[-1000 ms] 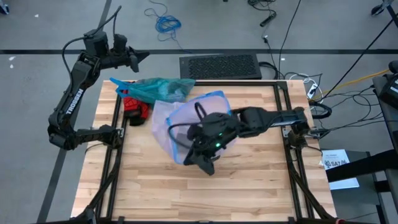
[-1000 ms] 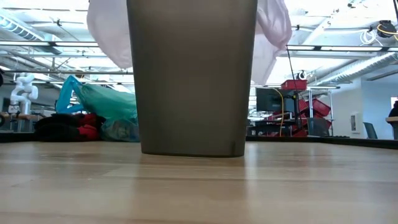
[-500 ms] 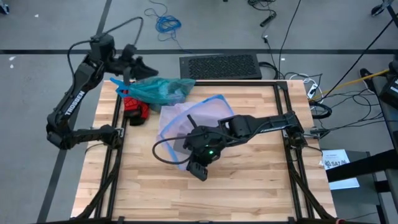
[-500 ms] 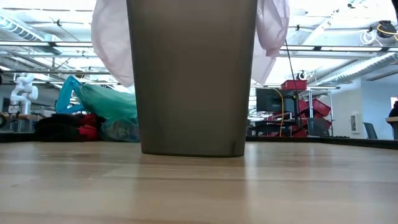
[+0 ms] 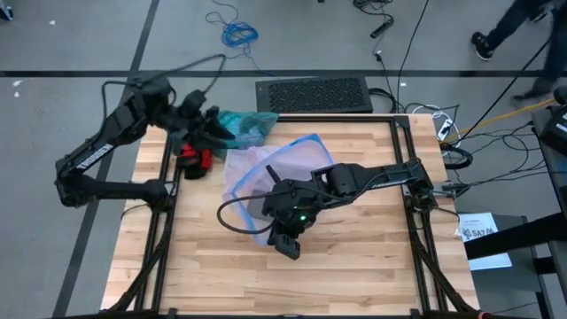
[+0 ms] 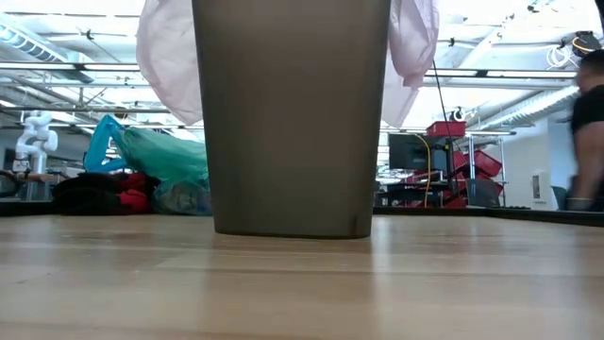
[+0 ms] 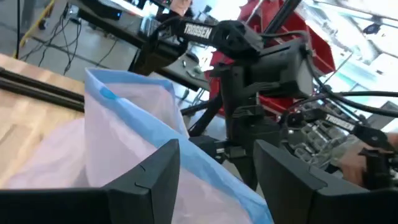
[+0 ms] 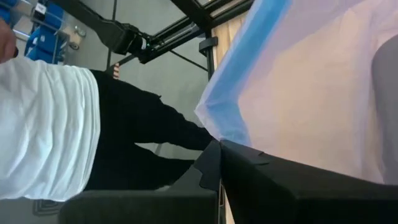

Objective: Place trash/remove bag and relplace
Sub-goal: Insert the new pink trash bag into the black trash bin

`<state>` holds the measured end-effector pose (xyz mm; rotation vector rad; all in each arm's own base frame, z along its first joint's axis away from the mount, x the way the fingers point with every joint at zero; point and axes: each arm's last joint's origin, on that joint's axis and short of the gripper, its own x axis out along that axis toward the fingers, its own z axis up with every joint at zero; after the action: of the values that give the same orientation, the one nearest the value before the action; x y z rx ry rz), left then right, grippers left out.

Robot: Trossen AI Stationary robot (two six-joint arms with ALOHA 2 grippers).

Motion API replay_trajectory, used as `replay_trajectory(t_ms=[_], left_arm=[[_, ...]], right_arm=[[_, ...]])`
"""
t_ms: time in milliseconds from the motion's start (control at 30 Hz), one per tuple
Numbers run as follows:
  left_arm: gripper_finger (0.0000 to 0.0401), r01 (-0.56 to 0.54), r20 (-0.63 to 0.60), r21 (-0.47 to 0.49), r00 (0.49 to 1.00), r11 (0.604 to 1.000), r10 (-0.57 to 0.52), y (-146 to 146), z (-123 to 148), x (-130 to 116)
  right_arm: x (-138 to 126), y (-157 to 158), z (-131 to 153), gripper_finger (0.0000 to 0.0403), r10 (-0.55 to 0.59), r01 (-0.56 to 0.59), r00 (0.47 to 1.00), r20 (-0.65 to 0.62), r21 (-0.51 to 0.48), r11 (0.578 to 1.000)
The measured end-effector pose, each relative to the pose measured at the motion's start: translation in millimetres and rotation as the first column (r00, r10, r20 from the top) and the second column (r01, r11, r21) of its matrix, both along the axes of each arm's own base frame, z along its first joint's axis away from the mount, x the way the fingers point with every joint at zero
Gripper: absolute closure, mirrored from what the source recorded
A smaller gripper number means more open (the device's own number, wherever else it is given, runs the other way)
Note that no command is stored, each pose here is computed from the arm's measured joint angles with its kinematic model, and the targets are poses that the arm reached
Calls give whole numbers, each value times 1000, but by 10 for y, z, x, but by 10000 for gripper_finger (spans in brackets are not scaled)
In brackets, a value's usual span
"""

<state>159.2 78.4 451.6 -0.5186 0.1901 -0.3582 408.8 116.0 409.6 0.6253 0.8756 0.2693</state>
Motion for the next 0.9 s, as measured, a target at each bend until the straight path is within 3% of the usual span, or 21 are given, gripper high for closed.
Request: replay_trajectory(t_ms=[367, 667, 900], left_arm=[[202, 157, -88, -34, 983, 987, -159, -398, -123, 372], [202, 79, -192, 75, 979, 994, -63, -491, -289, 523], [202, 63, -222, 67, 974, 996, -46, -531, -335, 611]], right_arm=[[-17, 26, -6, 403, 16, -16, 1000, -6, -8, 1000], [-26, 32, 2, 403, 23, -23, 1000, -16, 17, 1000], [-27, 32, 1, 403, 36, -36, 999, -8, 4, 999]])
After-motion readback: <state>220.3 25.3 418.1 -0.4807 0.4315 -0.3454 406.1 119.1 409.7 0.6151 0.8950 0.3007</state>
